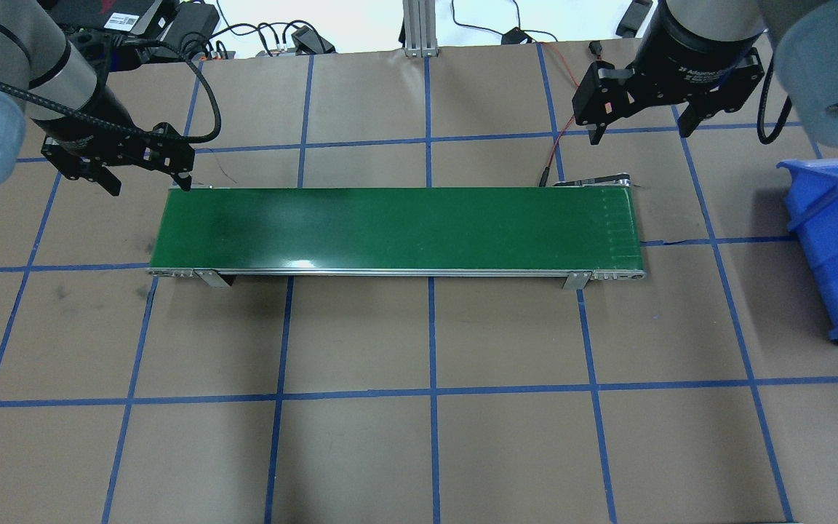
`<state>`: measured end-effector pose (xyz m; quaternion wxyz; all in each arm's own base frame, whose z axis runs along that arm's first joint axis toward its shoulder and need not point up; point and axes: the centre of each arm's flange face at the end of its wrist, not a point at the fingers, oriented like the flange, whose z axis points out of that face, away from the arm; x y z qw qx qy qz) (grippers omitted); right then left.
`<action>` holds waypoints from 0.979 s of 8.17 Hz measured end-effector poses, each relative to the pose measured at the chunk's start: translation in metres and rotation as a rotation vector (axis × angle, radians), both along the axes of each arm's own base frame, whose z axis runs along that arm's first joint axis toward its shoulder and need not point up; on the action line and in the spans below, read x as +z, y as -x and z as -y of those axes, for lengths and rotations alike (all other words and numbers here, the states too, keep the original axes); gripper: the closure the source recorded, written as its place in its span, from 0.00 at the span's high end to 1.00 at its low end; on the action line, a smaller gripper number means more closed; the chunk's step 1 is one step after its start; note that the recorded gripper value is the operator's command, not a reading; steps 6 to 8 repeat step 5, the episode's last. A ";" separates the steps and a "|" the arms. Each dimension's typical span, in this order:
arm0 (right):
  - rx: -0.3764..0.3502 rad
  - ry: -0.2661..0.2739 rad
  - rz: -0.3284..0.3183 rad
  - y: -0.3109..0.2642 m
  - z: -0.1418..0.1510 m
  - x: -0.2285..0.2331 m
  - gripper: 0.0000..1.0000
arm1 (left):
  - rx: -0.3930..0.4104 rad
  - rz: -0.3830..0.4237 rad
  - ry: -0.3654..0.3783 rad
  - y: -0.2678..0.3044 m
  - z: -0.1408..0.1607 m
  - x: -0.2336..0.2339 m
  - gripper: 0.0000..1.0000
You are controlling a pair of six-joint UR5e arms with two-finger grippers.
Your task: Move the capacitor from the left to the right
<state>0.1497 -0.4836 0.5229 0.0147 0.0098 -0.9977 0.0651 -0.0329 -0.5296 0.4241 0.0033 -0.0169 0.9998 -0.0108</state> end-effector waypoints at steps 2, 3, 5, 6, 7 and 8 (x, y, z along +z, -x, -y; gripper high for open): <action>0.000 -0.001 0.000 0.000 0.000 0.000 1.00 | 0.005 0.003 -0.003 -0.005 0.000 0.000 1.00; 0.001 -0.001 -0.001 0.000 0.000 0.000 1.00 | 0.007 0.003 -0.004 -0.006 0.000 0.000 1.00; 0.001 -0.001 -0.001 0.001 0.000 0.000 1.00 | 0.013 0.002 -0.005 -0.007 0.000 -0.001 1.00; 0.001 -0.001 -0.001 0.001 0.000 0.000 1.00 | 0.013 0.002 -0.005 -0.007 0.000 -0.001 1.00; 0.001 -0.001 -0.001 0.001 0.000 0.000 1.00 | 0.013 0.002 -0.005 -0.007 0.000 -0.001 1.00; 0.001 -0.001 -0.001 0.001 0.000 0.000 1.00 | 0.013 0.002 -0.005 -0.007 0.000 -0.001 1.00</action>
